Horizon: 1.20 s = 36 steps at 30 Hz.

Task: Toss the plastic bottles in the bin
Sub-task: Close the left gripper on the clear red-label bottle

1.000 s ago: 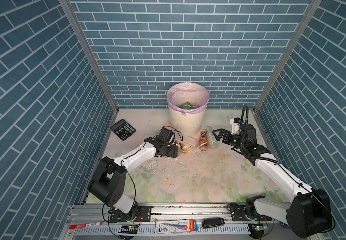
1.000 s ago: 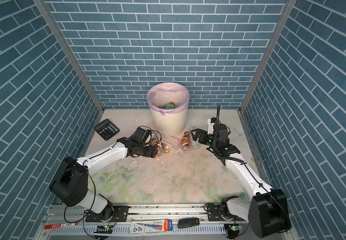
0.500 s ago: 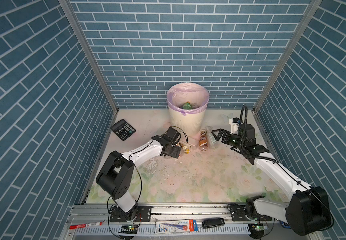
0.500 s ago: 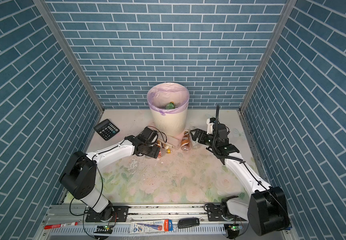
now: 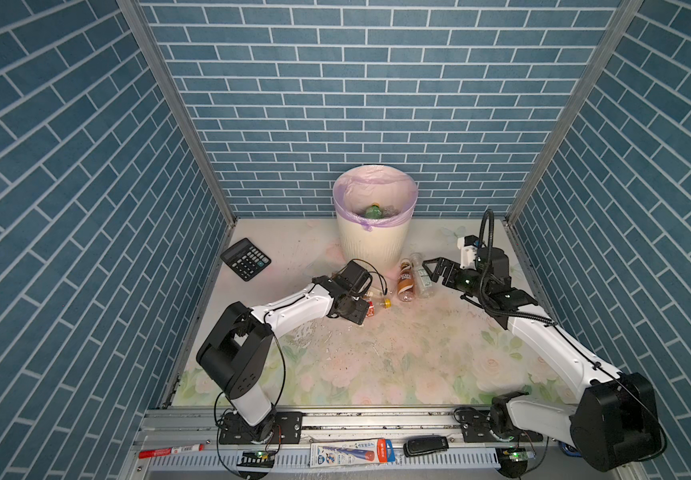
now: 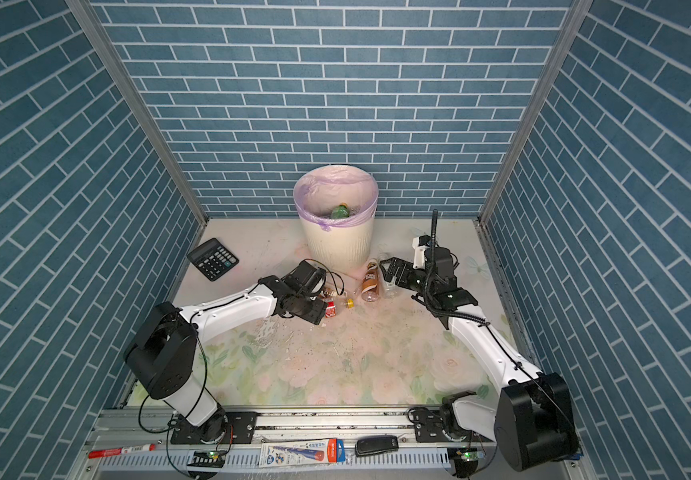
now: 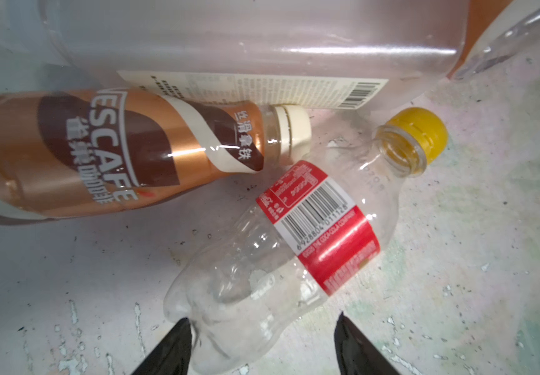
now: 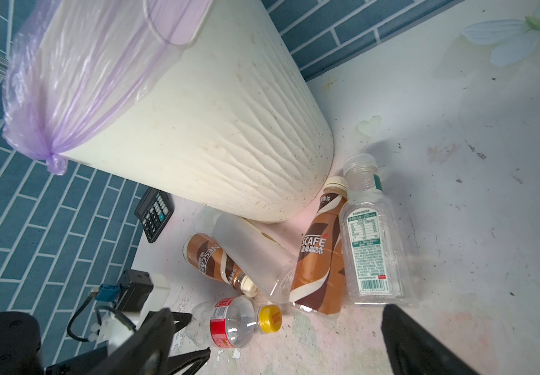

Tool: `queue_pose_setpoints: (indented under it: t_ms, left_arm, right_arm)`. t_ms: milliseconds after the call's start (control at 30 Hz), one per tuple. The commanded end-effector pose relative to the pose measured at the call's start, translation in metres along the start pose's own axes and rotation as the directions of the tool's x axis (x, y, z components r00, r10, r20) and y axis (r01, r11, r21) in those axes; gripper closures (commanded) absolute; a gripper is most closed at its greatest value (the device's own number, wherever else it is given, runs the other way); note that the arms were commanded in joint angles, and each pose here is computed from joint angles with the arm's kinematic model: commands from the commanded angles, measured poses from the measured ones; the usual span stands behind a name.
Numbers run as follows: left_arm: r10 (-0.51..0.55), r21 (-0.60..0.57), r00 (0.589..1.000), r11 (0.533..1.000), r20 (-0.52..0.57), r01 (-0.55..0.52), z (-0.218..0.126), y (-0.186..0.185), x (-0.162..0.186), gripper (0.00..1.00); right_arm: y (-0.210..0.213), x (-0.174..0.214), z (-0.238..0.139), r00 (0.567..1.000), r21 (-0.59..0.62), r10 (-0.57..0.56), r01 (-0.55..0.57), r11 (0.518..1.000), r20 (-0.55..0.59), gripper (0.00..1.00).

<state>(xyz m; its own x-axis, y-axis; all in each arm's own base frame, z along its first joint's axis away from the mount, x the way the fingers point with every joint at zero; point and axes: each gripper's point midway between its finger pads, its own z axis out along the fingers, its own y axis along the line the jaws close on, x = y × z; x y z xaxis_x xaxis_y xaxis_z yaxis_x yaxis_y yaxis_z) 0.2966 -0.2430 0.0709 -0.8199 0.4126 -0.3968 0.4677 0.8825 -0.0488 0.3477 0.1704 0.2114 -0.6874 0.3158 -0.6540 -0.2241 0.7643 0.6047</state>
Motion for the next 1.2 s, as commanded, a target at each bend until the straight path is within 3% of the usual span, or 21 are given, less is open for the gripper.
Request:
queue_pose_setpoints:
  t_ms: [0, 200, 433, 800, 1167]
  left_arm:
    - [0.033, 0.035, 0.999, 0.999, -0.038, -0.032, 0.003, -0.013, 0.005, 0.30]
    - [0.077, 0.105, 0.997, 0.992, -0.031, -0.073, -0.006, -0.033, -0.002, 0.32]
    - [0.150, 0.084, 0.988, 0.985, 0.022, -0.151, -0.014, -0.034, -0.022, 0.31]
    - [0.203, 0.068, 0.979, 0.977, -0.025, -0.201, 0.018, -0.035, -0.022, 0.28]
    - [0.247, 0.095, 0.966, 0.966, -0.079, -0.239, 0.034, -0.050, 0.000, 0.30]
  right_arm:
    - [0.001, -0.003, -0.005, 1.000, -0.005, -0.011, 0.011, 1.000, 0.014, 0.01]
    - [-0.002, -0.003, -0.010, 1.000, 0.003, -0.005, 0.005, 1.000, 0.022, 0.01]
    - [-0.004, -0.006, -0.011, 1.000, 0.000, -0.002, 0.002, 1.000, 0.028, 0.01]
    - [-0.011, -0.003, -0.021, 0.999, 0.019, 0.005, -0.006, 1.000, 0.041, 0.01]
    - [-0.017, 0.000, -0.024, 0.999, 0.027, 0.020, -0.022, 0.999, 0.046, 0.01]
